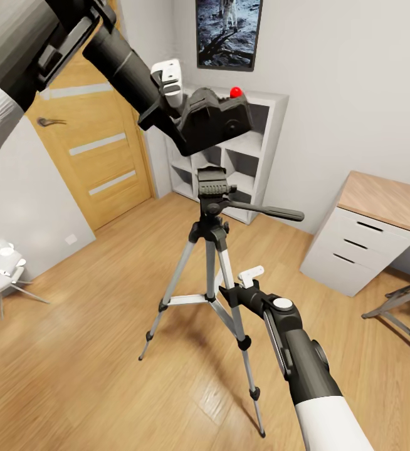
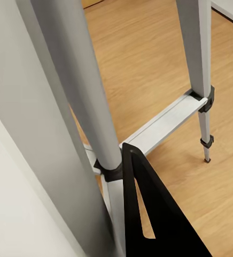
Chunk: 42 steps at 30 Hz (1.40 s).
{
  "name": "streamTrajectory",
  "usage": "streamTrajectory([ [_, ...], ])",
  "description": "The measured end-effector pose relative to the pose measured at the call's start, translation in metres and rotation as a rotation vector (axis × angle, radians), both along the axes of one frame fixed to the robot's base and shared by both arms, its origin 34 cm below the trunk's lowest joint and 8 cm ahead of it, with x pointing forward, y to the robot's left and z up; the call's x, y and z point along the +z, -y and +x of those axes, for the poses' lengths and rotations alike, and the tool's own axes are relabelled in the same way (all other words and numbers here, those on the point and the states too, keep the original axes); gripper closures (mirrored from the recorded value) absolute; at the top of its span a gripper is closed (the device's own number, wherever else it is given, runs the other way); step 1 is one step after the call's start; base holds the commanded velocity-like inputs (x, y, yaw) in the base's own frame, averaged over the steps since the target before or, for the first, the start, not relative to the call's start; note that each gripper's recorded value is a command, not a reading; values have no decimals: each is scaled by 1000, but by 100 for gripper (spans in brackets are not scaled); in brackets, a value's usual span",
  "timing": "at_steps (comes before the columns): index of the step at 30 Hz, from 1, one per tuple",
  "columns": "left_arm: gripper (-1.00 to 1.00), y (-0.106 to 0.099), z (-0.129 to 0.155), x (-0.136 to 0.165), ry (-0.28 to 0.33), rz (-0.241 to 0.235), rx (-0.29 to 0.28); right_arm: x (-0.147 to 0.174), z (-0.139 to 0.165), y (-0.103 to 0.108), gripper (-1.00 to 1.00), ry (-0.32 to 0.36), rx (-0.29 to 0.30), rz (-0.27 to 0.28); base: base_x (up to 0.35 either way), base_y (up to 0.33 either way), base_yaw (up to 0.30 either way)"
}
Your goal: Attach the digital camera to the camera tripod in the bedroom.
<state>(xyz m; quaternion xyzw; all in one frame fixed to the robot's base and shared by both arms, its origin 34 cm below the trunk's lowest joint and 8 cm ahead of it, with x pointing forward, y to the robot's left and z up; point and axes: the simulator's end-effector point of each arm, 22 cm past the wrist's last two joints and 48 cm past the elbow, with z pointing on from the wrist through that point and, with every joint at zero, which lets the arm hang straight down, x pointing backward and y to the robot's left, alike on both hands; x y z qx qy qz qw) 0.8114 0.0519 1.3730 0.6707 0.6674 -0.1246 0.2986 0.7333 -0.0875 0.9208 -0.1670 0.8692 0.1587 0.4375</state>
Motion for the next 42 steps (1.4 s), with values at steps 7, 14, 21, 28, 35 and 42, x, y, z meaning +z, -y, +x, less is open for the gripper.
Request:
streamTrajectory([
  [7, 100, -27, -6, 12, 35, 10, 64, 0, 0, 0, 100, 0, -1, 0, 0, 0, 0],
  [14, 100, -31, -6, 12, 34, 13, 81, 0, 0, 0, 100, 0, -2, 1, 0, 0, 0],
  [21, 100, -31, -5, 0, 22, 48, 87, 0, 0, 0, 100, 0, -1, 1, 0, 0, 0],
  [28, 100, -30, -5, -18, 7, 93, 85, 0, 0, 0, 100, -1, 0, 0, 0, 0, 0],
  [35, 100, -26, -7, -21, 7, 102, 76, 0, 0, 0, 100, 0, 0, 0, 0, 0, 0],
  [42, 100, -13, -11, -21, 7, 101, 53, 0, 0, 0, 100, 0, 0, 0, 0, 0, 0],
])
